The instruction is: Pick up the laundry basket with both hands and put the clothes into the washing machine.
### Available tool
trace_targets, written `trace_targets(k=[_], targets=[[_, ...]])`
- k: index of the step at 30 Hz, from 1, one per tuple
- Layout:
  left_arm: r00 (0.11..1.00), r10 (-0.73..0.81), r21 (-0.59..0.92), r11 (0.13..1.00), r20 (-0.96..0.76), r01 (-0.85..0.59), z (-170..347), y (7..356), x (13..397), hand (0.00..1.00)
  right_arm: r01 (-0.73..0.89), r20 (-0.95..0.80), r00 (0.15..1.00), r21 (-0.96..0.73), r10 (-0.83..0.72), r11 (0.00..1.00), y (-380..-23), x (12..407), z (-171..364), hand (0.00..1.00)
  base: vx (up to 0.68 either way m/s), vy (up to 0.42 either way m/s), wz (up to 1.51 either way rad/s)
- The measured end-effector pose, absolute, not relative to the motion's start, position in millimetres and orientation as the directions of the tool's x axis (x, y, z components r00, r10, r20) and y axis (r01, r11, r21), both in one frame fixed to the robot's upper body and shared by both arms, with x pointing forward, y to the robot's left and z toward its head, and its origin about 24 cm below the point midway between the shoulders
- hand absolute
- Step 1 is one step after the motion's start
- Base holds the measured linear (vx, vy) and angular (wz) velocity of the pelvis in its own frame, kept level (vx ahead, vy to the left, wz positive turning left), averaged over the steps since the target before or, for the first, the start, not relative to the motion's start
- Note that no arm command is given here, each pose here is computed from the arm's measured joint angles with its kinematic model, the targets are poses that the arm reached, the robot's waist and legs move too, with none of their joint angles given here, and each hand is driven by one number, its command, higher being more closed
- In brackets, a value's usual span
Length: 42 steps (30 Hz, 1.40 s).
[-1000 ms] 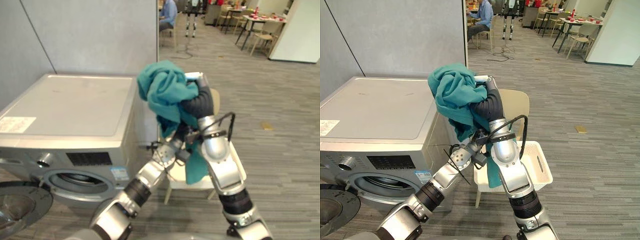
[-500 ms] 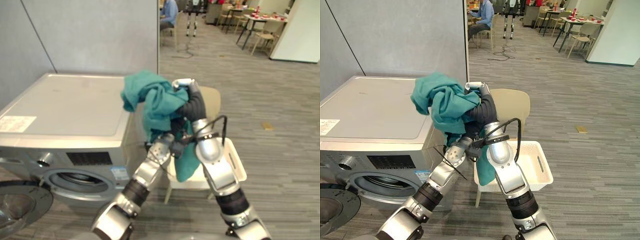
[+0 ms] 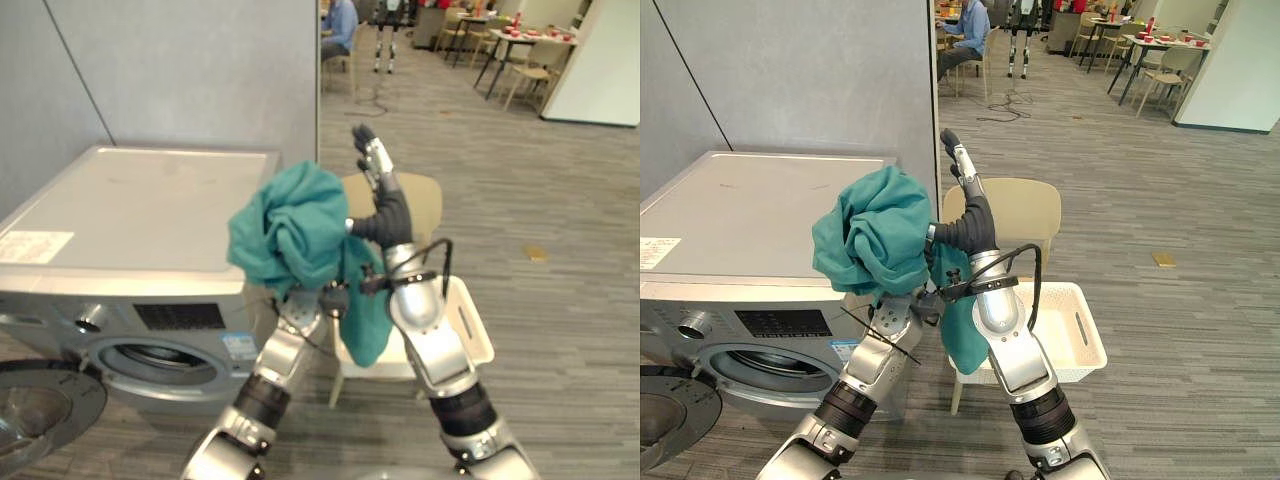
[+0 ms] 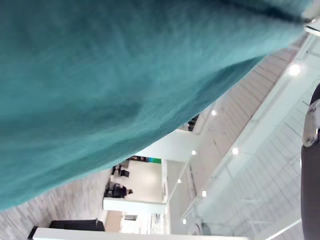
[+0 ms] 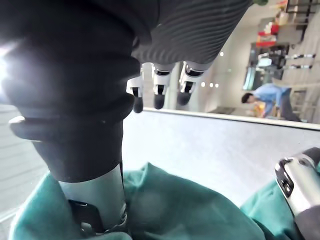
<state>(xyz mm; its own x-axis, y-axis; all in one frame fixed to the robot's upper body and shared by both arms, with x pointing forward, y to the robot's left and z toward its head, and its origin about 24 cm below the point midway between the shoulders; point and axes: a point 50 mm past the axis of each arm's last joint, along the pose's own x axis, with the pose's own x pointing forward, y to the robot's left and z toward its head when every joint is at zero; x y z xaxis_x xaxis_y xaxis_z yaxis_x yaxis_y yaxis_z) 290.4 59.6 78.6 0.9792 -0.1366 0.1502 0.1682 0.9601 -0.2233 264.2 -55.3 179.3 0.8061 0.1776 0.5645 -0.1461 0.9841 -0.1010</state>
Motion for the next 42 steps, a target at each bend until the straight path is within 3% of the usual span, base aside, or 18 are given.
trace_targets(k=[7,13,21,24,26,29,33,37,42], targets=[[0.983,0.086,-0.304,0.952,0.16,-0.034,77,113,273,1.0,-0.049,0.521,0.849,-0.088,0.088,0.995,-73,276,170,0.0,0.0,0.0,0.0],[0.924,0.356,-0.345,0.892,0.142,-0.291,67,174,227,1.0,0.102,0.496,0.867,-0.067,-0.056,0.993,-96,284,166,0.0,0.0,-0.019,0.02],[0.88,0.466,-0.338,0.846,0.096,-0.411,56,199,209,1.0,0.29,0.508,0.827,-0.021,-0.239,0.957,-138,299,177,0.0,-0.02,-0.047,1.04],[0.884,0.462,-0.355,0.84,0.071,-0.411,50,198,201,1.0,0.365,0.567,0.769,-0.008,-0.297,0.931,-157,300,197,0.0,0.06,0.08,0.97],[0.897,0.436,-0.361,0.849,0.071,-0.385,50,195,202,1.0,0.456,0.627,0.679,0.049,-0.382,0.889,-176,283,210,0.0,0.01,0.16,1.68],[0.912,0.405,-0.369,0.858,0.058,-0.358,47,187,203,1.0,0.485,0.64,0.651,0.062,-0.408,0.872,-183,265,206,0.0,0.01,0.107,0.92],[0.947,0.322,-0.362,0.881,-0.015,-0.306,30,170,206,1.0,0.533,0.58,0.681,0.025,-0.447,0.846,-190,254,183,0.0,-0.05,0.292,0.71],[0.976,0.205,-0.356,0.909,-0.071,-0.217,17,145,208,1.0,0.614,0.617,0.64,-0.051,-0.459,0.787,-203,226,180,0.0,0.02,0.322,1.22],[0.974,0.195,-0.317,0.922,-0.12,-0.223,5,146,206,1.0,0.646,0.588,0.662,-0.134,-0.465,0.751,-211,203,158,0.0,0.16,0.104,1.13]])
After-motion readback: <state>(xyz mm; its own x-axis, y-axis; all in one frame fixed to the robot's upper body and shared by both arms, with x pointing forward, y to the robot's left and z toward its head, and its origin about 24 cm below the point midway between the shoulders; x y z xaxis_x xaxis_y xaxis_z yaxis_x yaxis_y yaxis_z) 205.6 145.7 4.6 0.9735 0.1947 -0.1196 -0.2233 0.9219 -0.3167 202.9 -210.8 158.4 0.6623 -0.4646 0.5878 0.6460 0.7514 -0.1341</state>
